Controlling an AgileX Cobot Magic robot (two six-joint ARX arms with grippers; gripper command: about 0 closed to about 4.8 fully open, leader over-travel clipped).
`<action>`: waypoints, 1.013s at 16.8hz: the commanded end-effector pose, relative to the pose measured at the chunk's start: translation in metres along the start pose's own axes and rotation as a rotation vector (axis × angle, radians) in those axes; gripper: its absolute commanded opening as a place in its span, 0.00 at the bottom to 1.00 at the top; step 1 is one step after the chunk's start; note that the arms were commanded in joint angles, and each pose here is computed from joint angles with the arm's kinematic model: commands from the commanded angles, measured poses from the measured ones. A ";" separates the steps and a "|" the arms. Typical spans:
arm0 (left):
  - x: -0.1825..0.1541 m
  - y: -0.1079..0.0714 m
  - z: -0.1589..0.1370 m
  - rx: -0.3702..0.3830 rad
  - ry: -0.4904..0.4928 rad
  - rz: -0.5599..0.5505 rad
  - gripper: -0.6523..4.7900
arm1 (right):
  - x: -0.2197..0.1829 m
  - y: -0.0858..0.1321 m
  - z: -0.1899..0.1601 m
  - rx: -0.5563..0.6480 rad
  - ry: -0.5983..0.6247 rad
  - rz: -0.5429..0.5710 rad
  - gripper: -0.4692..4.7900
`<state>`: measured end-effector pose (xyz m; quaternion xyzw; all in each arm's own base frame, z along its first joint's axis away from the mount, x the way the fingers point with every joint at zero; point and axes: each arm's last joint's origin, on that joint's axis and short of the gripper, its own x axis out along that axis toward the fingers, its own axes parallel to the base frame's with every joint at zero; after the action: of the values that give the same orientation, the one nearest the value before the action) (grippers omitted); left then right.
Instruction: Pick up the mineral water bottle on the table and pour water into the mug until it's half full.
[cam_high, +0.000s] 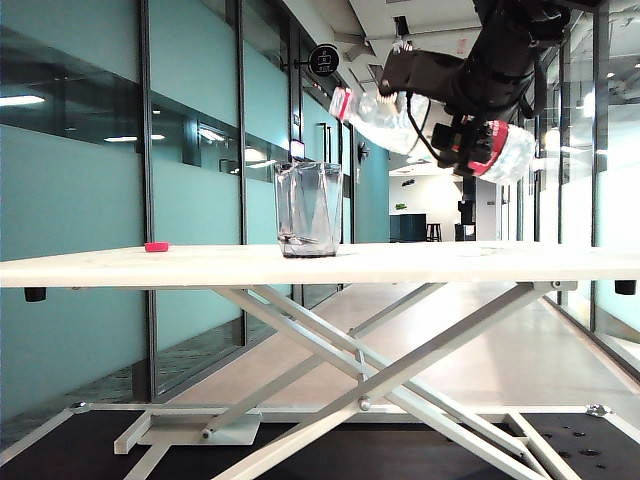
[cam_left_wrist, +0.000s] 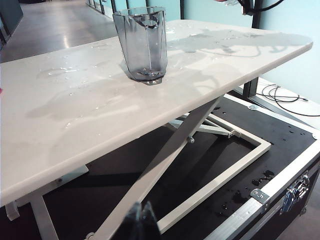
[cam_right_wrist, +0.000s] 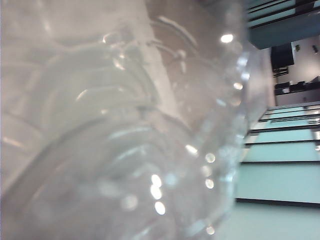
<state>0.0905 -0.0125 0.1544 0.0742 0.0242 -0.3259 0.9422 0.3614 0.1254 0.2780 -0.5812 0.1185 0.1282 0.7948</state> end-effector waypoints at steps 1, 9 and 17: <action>0.000 0.000 0.000 0.001 0.001 -0.005 0.11 | -0.005 -0.011 0.007 -0.066 -0.008 -0.075 0.47; 0.000 0.000 0.000 -0.003 0.005 -0.005 0.11 | -0.006 -0.010 0.012 -0.146 -0.003 -0.099 0.46; 0.000 0.000 0.000 -0.003 0.005 -0.005 0.11 | 0.005 -0.013 0.015 -0.254 0.044 -0.130 0.46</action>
<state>0.0904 -0.0125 0.1543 0.0737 0.0252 -0.3260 0.9422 0.3712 0.1360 0.2775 -0.6837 0.1090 0.1041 0.7141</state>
